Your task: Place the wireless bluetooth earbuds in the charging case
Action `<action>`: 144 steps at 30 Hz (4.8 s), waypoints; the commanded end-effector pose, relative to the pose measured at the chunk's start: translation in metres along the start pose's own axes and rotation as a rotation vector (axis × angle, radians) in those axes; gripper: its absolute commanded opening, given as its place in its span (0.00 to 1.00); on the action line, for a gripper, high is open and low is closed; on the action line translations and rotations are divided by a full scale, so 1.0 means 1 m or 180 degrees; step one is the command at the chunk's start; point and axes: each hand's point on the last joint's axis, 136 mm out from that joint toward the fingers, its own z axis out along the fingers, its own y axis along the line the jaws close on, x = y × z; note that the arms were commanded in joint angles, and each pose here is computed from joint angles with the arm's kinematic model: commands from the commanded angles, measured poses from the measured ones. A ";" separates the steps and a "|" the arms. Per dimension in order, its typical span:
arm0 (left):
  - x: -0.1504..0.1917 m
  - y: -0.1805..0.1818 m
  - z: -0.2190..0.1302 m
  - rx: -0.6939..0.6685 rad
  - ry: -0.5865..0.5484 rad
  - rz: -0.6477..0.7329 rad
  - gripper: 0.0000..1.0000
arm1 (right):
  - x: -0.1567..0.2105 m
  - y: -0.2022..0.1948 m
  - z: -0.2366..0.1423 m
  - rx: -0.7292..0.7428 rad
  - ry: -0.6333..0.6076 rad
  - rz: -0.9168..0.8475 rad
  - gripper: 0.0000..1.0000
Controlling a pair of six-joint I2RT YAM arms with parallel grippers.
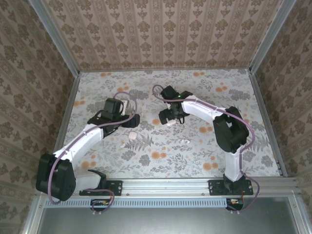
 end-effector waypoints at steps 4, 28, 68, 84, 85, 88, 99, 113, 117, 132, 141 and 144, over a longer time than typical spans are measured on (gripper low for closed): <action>0.011 -0.016 0.012 0.0082 0.0031 -0.0001 0.99 | 0.009 0.003 0.018 0.0075 0.0321 0.0068 1.00; 0.003 -0.039 -0.005 0.0437 -0.0150 0.0167 0.99 | 0.026 0.003 0.052 -0.0022 0.0598 0.0411 0.79; -0.059 -0.178 -0.083 0.2049 -0.1801 0.0921 0.84 | -0.043 0.005 -0.175 -0.1703 -0.1573 0.1934 0.59; -0.094 -0.229 -0.082 0.2442 -0.1992 0.0913 0.70 | -0.035 0.018 -0.219 -0.2069 -0.1879 0.2011 0.59; -0.096 -0.230 -0.082 0.2449 -0.2000 0.0910 0.69 | -0.035 0.019 -0.220 -0.2078 -0.1880 0.2014 0.59; -0.101 -0.232 -0.081 0.2456 -0.2017 0.0881 0.64 | -0.035 0.019 -0.221 -0.2097 -0.1890 0.2016 0.59; -0.110 -0.223 -0.074 0.2505 -0.2020 0.0612 0.36 | -0.035 0.023 -0.224 -0.2144 -0.1882 0.1972 0.59; -0.115 -0.183 -0.093 0.2591 -0.1906 0.0442 0.07 | -0.031 0.008 -0.269 -0.1999 -0.2439 0.1494 0.80; -0.116 -0.161 -0.113 0.2682 -0.1858 0.0411 0.03 | -0.026 0.005 -0.296 -0.2038 -0.2760 0.1170 0.81; -0.141 -0.161 -0.209 0.3723 -0.1987 0.0203 0.00 | -0.050 0.062 -0.353 -0.3799 -0.3048 0.0512 0.67; -0.143 -0.171 -0.221 0.3877 -0.2052 0.0183 0.00 | -0.055 0.079 -0.350 -0.3950 -0.2936 0.0382 0.61; -0.144 -0.172 -0.218 0.3886 -0.2044 0.0161 0.00 | -0.058 0.081 -0.350 -0.3967 -0.2947 0.0353 0.61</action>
